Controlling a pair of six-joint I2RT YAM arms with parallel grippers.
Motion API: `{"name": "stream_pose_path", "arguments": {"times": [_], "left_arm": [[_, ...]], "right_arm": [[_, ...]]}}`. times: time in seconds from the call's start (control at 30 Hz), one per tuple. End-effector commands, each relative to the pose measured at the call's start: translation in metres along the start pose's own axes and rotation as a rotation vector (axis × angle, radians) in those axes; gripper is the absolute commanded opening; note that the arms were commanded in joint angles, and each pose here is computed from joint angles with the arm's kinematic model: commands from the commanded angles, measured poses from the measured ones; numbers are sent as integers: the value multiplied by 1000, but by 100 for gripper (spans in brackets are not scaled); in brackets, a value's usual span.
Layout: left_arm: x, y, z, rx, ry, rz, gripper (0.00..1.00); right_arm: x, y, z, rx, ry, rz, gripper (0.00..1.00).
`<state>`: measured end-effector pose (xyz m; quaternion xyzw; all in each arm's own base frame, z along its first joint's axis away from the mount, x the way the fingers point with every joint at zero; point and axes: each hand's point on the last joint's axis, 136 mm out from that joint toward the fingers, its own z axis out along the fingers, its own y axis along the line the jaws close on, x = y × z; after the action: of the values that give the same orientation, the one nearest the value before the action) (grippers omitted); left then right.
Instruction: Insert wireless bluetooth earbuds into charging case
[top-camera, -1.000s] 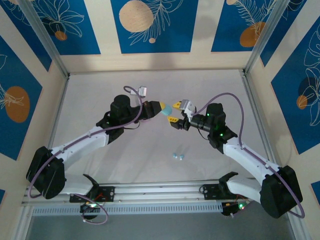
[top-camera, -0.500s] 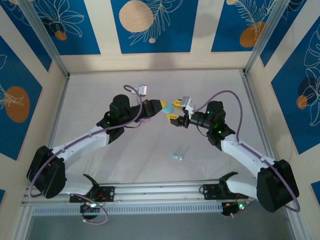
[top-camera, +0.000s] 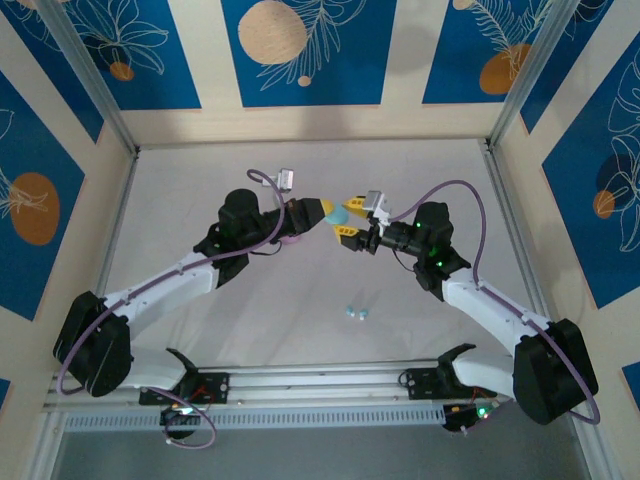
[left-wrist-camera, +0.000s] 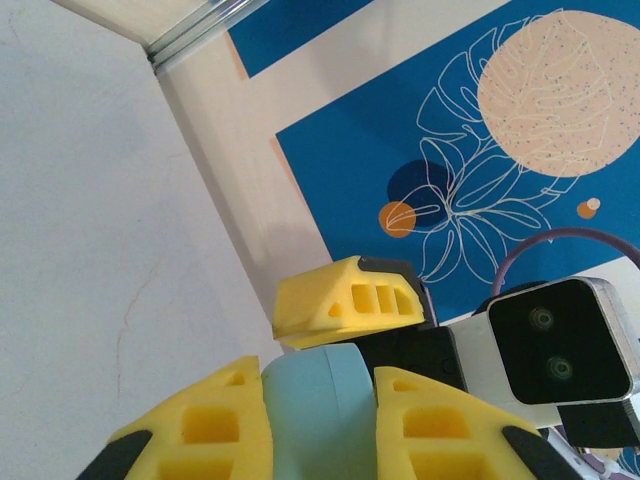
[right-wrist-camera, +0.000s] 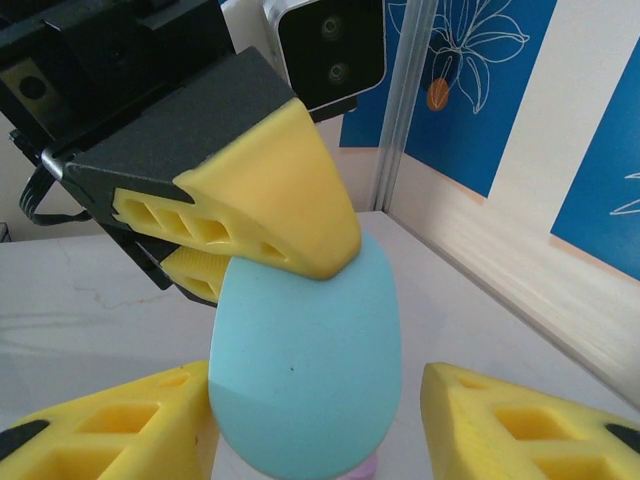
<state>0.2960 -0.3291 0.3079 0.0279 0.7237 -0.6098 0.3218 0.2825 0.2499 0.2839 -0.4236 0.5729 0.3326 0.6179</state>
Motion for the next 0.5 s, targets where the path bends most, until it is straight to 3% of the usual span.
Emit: {"name": "stream_pose_path", "arguments": {"times": [0.0, 0.13, 0.23, 0.4, 0.47], "left_arm": [[6, -8, 5, 28, 35, -3, 6], [7, -6, 5, 21, 37, 0, 7], [7, -6, 4, 18, 36, 16, 15], [5, -9, -1, 6, 21, 108, 49], [1, -12, -7, -1, -5, 204, 55]], "right_arm": [[-16, -7, 0, 20, -43, -24, 49], [-17, -4, 0, -4, -40, -10, 43], [-19, 1, -1, -39, -30, 10, 37], [-18, 10, -3, -119, 5, 87, 32], [-16, 15, -5, -165, 23, 125, 32]]}}
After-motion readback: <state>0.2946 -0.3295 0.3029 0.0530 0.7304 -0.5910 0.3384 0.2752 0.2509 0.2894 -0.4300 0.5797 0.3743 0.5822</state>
